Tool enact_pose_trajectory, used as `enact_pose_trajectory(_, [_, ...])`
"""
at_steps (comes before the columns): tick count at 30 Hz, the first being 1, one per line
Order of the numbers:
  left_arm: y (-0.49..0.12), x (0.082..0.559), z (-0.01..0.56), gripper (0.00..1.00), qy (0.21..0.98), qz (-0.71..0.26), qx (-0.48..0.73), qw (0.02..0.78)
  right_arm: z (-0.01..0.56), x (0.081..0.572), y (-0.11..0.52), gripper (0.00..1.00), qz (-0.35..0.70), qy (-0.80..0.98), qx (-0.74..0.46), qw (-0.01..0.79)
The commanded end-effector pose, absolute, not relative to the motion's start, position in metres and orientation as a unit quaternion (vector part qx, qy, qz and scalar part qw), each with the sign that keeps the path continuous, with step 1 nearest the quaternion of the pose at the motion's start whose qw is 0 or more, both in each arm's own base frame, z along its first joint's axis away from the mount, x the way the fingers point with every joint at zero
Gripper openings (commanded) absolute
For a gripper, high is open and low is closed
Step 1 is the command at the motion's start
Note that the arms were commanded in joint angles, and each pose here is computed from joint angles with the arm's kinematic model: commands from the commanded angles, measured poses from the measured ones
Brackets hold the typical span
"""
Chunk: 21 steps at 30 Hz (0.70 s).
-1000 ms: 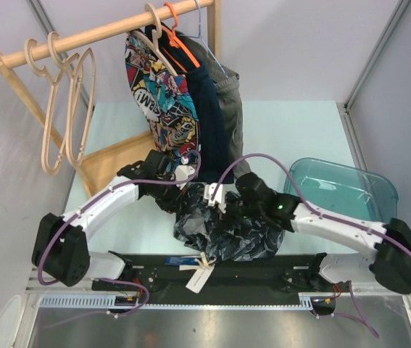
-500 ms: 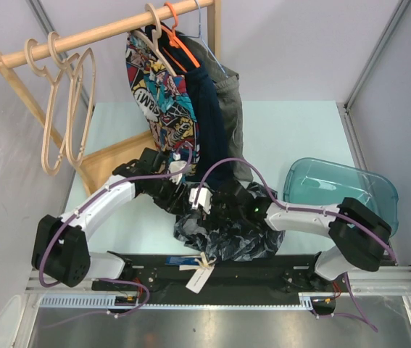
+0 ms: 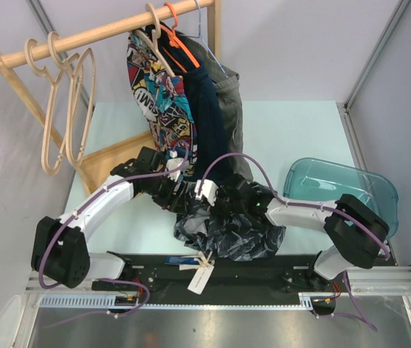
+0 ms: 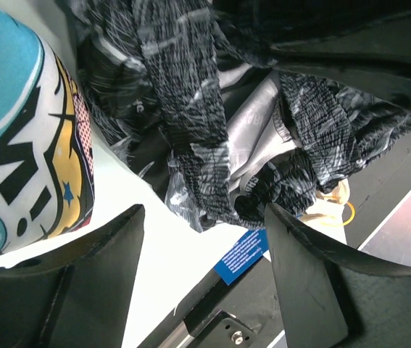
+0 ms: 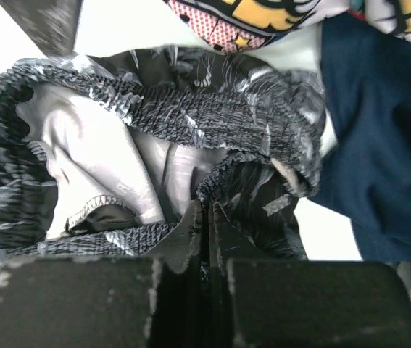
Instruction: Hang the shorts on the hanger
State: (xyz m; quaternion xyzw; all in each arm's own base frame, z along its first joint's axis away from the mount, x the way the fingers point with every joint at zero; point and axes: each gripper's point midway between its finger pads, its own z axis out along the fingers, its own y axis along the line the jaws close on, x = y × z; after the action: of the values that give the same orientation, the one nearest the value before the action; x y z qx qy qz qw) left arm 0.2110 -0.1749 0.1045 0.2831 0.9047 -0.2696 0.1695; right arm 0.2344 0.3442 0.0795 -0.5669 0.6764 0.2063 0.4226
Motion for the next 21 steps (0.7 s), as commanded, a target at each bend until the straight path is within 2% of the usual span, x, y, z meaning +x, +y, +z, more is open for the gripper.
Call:
enact_pose_trajectory(1, [-0.182,0.222,0.114,0.73,0.898,-0.284,0.27,0.2,0.123,0.236,0.346,0.0,0.219,0.657,-0.55,0.467])
enact_pose_trajectory(4, [-0.185,0.225,0.116,0.77,0.892,-0.282,0.274,0.222,0.15,0.23,0.342,0.0,0.237,0.646,-0.54,0.484])
enact_pose_trajectory(10, [-0.2,0.22,0.111,0.77,0.876,-0.243,0.328,0.256,0.183,0.214,0.33,0.0,0.257,0.632,-0.535,0.499])
enact_pose_trajectory(16, [-0.205,0.214,0.09,0.77,0.886,-0.19,0.348,0.239,0.206,0.202,0.312,0.0,0.258,0.63,-0.527,0.508])
enact_pose_trajectory(19, [-0.205,0.214,0.081,0.73,0.892,-0.183,0.349,0.221,0.206,0.198,0.303,0.0,0.254,0.639,-0.525,0.502])
enact_pose_trajectory(21, [-0.203,0.214,0.077,0.61,0.895,-0.175,0.352,0.211,0.21,0.197,0.295,0.0,0.25,0.641,-0.521,0.505])
